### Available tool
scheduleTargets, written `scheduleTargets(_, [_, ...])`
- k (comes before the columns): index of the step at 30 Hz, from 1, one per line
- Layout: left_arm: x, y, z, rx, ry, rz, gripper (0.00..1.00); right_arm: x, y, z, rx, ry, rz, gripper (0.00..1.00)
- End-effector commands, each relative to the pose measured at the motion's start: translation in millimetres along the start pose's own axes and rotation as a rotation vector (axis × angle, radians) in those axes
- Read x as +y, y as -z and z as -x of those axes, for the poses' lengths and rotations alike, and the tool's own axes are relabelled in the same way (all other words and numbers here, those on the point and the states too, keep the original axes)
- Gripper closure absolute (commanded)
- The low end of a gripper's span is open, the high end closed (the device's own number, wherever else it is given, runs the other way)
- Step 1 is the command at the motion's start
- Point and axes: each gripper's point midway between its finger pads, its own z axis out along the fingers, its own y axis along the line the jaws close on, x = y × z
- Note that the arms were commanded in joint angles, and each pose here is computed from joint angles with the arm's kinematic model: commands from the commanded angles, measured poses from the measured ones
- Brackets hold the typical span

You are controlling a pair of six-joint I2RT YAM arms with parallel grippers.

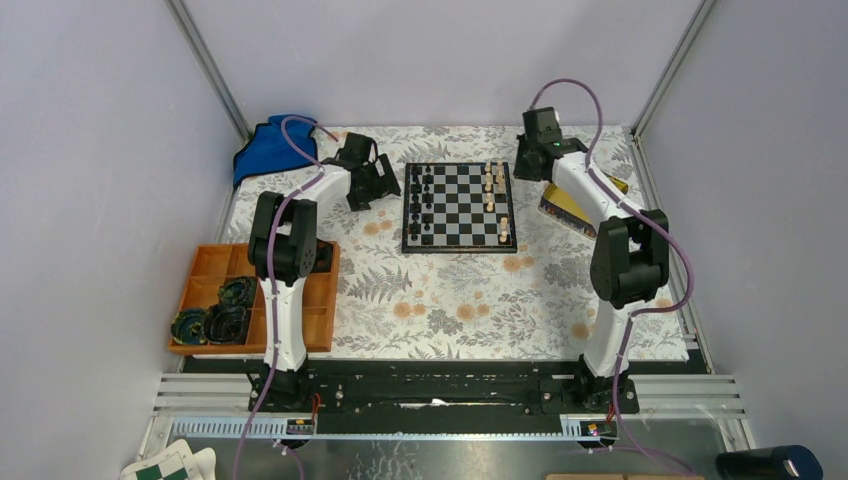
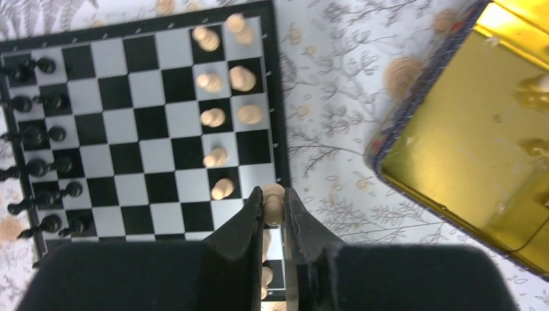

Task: Set up the chess pieces on the board
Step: Pick up the chess piece from the storage box, then place the chess piece on the chessboard.

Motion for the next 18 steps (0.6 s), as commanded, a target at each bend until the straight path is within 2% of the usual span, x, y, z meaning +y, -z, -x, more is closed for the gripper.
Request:
scheduleTargets(1, [8.3,-4.2,-16.6,0.049,0.021,0.01,0.01,24.8,27.4,-1.0,-0.009,0.063,0.049,1.0])
scheduleTargets(8, [5.9,-4.3,-18.4,0.052,0.018,0.005,0.01,60.3,32.8,-23.8,0.019,0.15,0.089,1.0])
scheduleTargets(18, [3.8,-5.2,-19.6,0.055,0.018,-0.001,0.01,81.9,28.6,-56.3,0.068,0.212,0.115,1.0])
